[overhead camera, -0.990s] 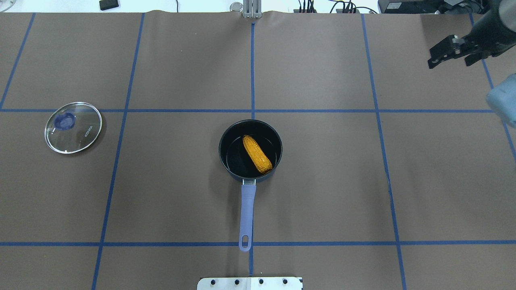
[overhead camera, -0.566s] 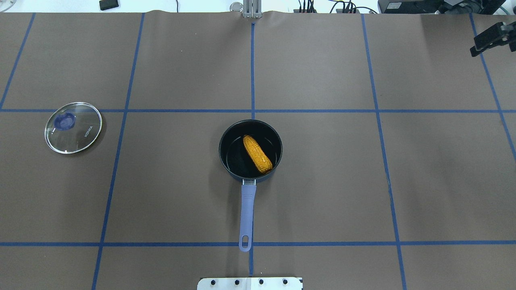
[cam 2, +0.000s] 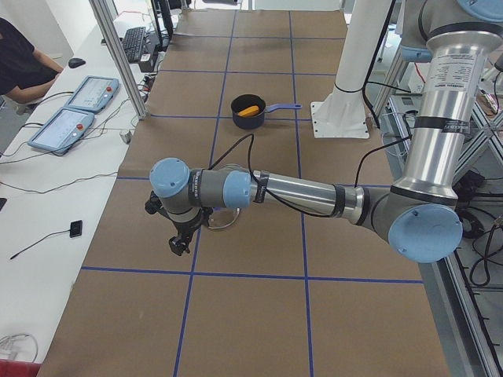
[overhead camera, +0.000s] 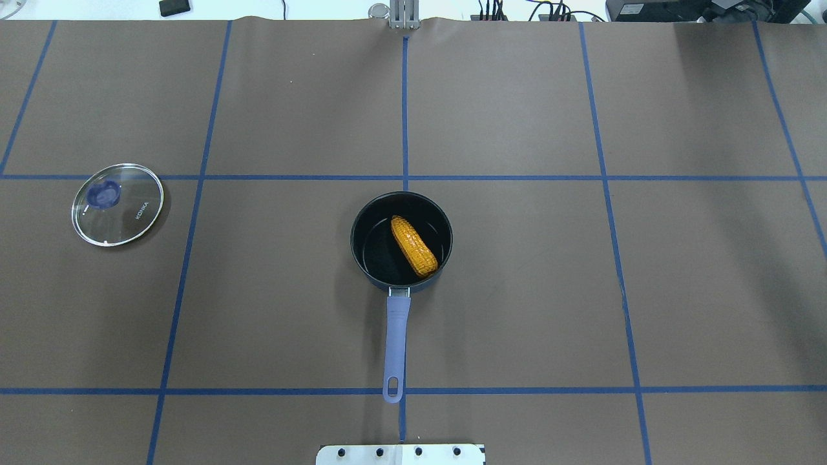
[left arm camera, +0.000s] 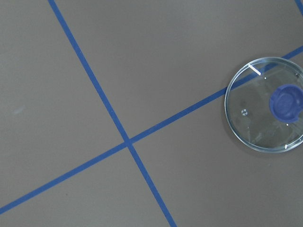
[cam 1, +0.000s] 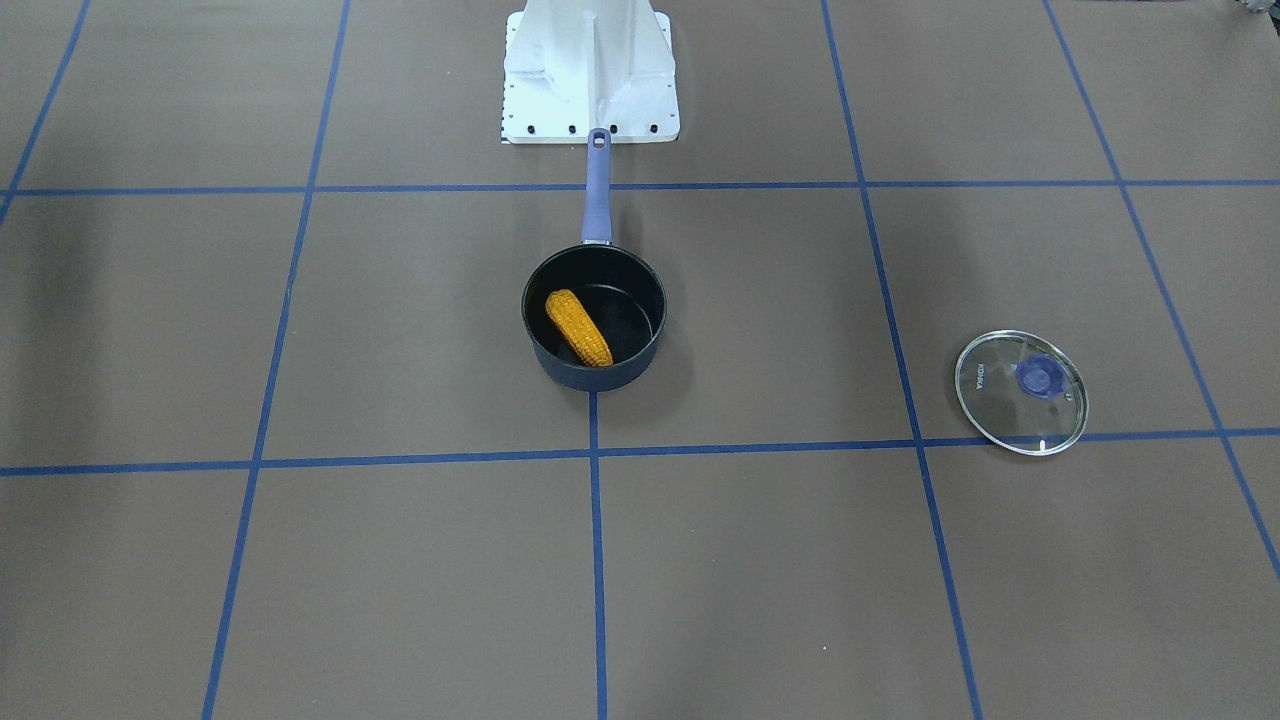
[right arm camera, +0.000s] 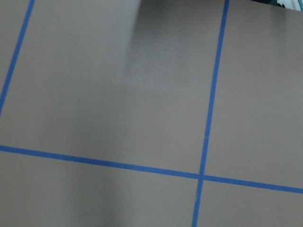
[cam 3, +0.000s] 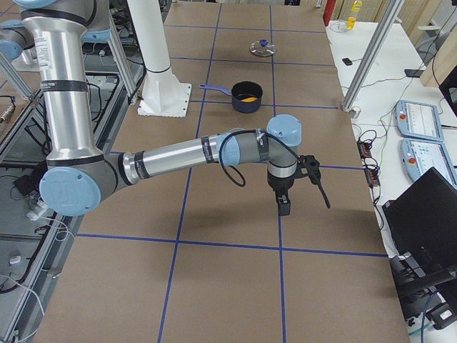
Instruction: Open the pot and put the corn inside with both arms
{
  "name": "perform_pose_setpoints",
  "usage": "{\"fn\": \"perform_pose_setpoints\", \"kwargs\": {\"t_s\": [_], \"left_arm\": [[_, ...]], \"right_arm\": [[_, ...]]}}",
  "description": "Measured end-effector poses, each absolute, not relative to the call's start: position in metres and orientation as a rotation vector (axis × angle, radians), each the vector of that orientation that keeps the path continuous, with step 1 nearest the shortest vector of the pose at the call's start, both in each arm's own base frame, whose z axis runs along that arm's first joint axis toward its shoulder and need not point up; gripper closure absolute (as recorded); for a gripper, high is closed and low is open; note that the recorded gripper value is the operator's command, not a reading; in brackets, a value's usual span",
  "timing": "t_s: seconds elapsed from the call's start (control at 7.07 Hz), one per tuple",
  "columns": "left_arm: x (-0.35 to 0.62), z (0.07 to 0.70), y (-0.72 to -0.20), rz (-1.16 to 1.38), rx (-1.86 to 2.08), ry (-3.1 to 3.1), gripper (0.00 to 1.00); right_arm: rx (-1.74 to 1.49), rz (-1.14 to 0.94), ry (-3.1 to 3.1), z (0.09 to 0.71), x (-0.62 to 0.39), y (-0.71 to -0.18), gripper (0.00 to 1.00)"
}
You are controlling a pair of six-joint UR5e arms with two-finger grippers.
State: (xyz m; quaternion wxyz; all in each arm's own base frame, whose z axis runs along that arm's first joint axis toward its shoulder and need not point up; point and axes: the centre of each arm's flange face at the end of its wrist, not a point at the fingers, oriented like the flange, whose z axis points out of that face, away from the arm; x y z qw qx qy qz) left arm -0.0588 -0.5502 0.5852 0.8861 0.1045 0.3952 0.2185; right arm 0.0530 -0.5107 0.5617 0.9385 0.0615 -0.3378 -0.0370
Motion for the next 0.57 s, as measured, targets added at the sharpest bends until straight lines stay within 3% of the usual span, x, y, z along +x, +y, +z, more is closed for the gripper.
{"fn": "perform_pose_setpoints", "kwargs": {"t_s": [0.28, 0.57], "left_arm": [[-0.059, 0.594, -0.544, 0.435, 0.191, 0.826, 0.0], [-0.059, 0.602, -0.538, 0.42, 0.16, 0.832, 0.0]], "right_arm": [[0.048, -0.041, -0.734, 0.606, 0.058, -0.465, 0.0], [0.037, -0.034, -0.755, 0.61, 0.058, -0.455, 0.0]]}}
